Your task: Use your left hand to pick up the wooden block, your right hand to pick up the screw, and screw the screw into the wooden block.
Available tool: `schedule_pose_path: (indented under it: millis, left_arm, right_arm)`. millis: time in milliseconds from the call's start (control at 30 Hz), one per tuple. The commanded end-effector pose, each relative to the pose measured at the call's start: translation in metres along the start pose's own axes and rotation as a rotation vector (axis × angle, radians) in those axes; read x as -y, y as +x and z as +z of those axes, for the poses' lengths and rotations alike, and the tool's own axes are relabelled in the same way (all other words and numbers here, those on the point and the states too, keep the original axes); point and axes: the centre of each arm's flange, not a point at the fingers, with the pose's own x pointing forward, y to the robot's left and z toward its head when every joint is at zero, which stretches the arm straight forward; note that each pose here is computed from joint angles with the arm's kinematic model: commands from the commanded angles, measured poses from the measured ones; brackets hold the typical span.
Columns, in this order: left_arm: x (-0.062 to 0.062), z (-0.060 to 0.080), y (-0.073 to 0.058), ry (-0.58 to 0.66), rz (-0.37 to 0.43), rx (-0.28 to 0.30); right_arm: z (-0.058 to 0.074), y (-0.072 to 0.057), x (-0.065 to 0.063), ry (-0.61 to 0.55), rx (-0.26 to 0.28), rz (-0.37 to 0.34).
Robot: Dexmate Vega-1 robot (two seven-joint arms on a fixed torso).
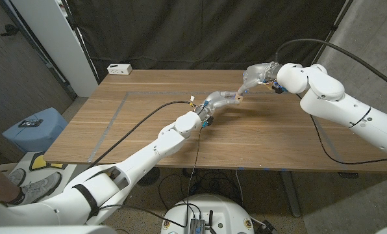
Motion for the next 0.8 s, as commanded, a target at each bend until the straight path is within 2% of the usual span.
schedule_pose_path:
  millis: [33,800]
  left_arm:
    - [-0.0020,0.0003,-0.0015,0.001,-0.001,0.003]
    - [-0.0049,0.0001,-0.0063,-0.003,-0.002,0.007]
  right_arm:
    - [0.0045,0.0005,0.0009,-0.010,-0.019,0.006]
    - [0.0074,-0.0038,0.0054,-0.021,-0.034,0.062]
